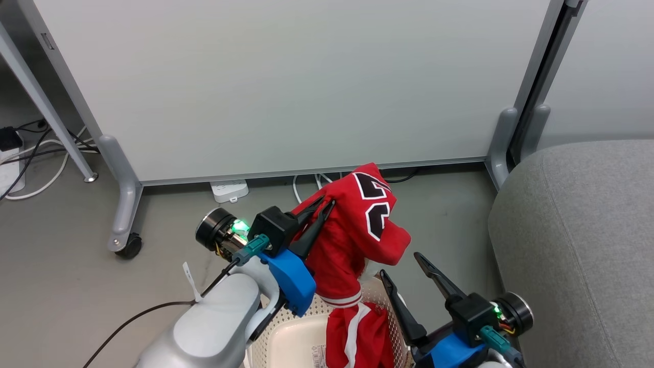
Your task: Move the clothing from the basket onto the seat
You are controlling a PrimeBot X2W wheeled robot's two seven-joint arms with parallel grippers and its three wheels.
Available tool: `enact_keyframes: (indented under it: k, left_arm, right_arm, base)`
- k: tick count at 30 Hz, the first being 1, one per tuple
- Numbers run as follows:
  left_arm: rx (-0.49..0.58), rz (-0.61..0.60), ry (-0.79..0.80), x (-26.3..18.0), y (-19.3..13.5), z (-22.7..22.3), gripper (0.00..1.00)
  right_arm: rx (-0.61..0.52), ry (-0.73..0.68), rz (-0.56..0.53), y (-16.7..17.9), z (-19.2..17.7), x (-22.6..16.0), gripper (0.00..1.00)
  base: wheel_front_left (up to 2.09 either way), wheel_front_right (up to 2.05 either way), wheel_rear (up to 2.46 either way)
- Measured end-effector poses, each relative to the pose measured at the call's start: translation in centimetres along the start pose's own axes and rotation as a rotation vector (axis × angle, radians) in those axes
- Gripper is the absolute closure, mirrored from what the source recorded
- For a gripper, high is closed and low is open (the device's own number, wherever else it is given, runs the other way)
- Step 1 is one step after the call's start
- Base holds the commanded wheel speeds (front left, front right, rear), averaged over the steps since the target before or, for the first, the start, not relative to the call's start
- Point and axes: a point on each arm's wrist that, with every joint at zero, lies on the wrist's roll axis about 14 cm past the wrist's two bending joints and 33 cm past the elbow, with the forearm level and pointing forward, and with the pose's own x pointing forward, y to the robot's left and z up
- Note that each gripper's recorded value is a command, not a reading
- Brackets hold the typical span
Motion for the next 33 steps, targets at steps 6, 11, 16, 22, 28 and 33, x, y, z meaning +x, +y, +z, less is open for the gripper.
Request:
enact_keyframes:
  k: [6,11,16,22,28,33]
  left_arm:
    - [-0.004,0.006,0.005,-0.1,0.2,-0.3,1.00]
    - [-0.008,0.009,0.009,-0.2,0.3,-0.5,1.00]
    - [-0.010,0.007,0.016,-0.2,0.4,-0.8,1.00]
    - [-0.016,0.003,0.018,0.0,0.3,-1.0,1.00]
    - [-0.011,-0.003,0.019,0.3,0.3,-1.0,1.00]
    - [-0.014,-0.008,0.021,0.4,0.2,-1.1,1.00]
  right_arm:
    - [-0.024,-0.018,0.068,1.4,0.9,1.8,0.00]
    - [-0.020,-0.015,0.095,1.7,1.0,3.2,0.00]
    - [-0.023,-0.009,0.128,2.1,1.2,4.6,0.00]
    - [-0.022,-0.001,0.151,2.3,1.2,5.8,0.00]
    - [-0.017,0.007,0.158,2.3,1.0,6.3,1.00]
    - [-0.013,0.008,0.158,2.1,1.1,6.6,1.00]
  base:
    - [0.00,0.00,0.00]
    - [0.00,0.00,0.00]
    - [0.00,0.00,0.00]
    - [0.00,0.00,0.00]
    - [0.00,0.00,0.00]
    - [0.00,0.00,0.00]
